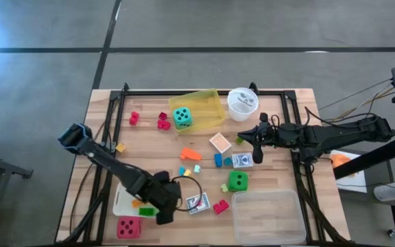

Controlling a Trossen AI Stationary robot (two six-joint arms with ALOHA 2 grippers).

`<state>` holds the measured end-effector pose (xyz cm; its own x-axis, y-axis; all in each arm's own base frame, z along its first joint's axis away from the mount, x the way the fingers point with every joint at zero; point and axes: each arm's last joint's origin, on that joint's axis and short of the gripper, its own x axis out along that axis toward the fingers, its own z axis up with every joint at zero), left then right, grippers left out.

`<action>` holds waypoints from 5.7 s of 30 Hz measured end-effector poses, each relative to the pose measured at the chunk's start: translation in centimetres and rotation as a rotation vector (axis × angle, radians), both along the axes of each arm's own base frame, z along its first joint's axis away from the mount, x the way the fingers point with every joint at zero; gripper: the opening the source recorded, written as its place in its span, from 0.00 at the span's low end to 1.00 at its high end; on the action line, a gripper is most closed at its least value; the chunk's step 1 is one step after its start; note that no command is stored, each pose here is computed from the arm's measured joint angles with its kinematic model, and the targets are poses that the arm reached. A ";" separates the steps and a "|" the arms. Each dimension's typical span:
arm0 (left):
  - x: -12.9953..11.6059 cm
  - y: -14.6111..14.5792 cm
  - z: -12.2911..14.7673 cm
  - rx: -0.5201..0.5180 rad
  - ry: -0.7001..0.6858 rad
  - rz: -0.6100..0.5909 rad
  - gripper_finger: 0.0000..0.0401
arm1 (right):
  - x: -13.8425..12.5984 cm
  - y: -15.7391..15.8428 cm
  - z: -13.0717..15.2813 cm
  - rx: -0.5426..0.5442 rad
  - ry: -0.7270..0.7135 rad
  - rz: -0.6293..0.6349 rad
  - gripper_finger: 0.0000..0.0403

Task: Pick & Place Toys
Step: Put the white and blue deck of cards into the transparent bin

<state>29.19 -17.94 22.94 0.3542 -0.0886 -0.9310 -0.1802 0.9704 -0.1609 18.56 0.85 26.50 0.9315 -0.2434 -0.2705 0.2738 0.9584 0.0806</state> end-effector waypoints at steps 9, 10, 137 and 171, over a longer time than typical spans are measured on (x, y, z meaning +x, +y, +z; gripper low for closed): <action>2.9 0.6 -1.4 0.013 0.026 0.060 0.84 | 0.0 0.0 0.0 0.000 0.000 0.000 0.05; 3.1 0.7 -1.4 0.011 0.024 0.065 0.84 | 0.0 0.0 0.0 0.000 0.000 0.000 0.05; 7.3 -2.6 -5.2 -0.178 0.098 -0.057 0.74 | 1.0 0.6 -0.5 0.168 -0.022 0.015 0.05; 2.2 1.4 9.9 -0.365 -0.238 0.027 0.72 | 6.3 5.3 -1.5 -0.044 -0.300 0.803 0.05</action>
<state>31.35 -16.55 32.87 0.5617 -0.3842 -0.7328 -0.1213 0.8378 -0.5323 24.91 6.15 25.01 0.8565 0.5161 0.0093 -0.5162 0.8565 -0.0005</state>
